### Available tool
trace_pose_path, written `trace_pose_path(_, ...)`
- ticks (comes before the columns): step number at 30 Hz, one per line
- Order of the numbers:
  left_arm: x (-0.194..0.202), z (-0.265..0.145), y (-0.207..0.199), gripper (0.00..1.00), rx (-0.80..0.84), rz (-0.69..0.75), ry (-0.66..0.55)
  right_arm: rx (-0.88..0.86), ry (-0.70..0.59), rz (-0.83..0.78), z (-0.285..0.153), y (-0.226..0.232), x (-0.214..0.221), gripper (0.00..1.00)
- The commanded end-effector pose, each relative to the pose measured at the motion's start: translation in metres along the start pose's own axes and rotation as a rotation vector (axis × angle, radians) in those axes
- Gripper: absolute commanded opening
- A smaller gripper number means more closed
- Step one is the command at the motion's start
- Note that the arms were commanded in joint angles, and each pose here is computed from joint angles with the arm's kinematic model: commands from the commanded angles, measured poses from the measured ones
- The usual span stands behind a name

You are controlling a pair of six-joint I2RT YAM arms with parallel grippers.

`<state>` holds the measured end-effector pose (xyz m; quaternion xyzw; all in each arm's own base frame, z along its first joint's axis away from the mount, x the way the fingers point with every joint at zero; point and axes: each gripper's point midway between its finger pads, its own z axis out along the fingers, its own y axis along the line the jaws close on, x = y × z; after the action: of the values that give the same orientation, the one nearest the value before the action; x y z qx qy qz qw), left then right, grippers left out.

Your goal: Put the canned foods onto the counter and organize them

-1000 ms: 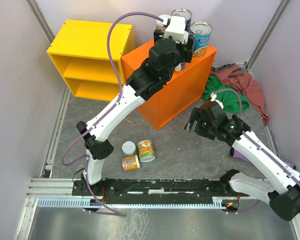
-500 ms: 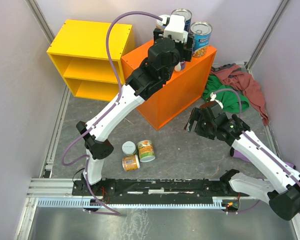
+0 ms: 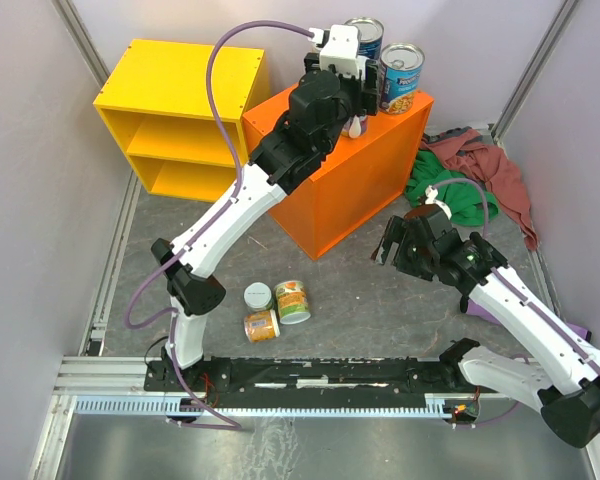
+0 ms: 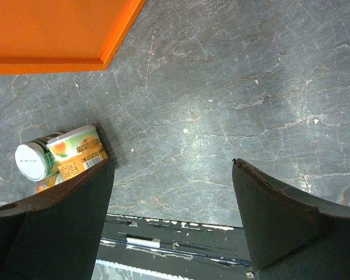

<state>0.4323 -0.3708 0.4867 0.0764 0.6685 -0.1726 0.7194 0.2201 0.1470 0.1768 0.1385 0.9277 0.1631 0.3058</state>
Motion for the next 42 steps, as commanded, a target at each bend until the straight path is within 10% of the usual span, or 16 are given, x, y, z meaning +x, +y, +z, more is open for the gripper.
trace_pose_path(1, -0.020, 0.010, -0.005, 0.79, 0.042, -0.093, -0.084, -0.018, -0.057, -0.003, -0.012, 0.005, -0.016, 0.90)
trace_pose_path(29, -0.053, -0.016, -0.007, 0.97, 0.118, -0.128, -0.129, 0.010, -0.090, 0.000, -0.024, -0.008, -0.017, 0.90)
trace_pose_path(42, -0.058, -0.118, 0.001, 0.99, 0.079, -0.154, -0.040, 0.020, -0.048, -0.071, -0.020, -0.012, -0.007, 0.89)
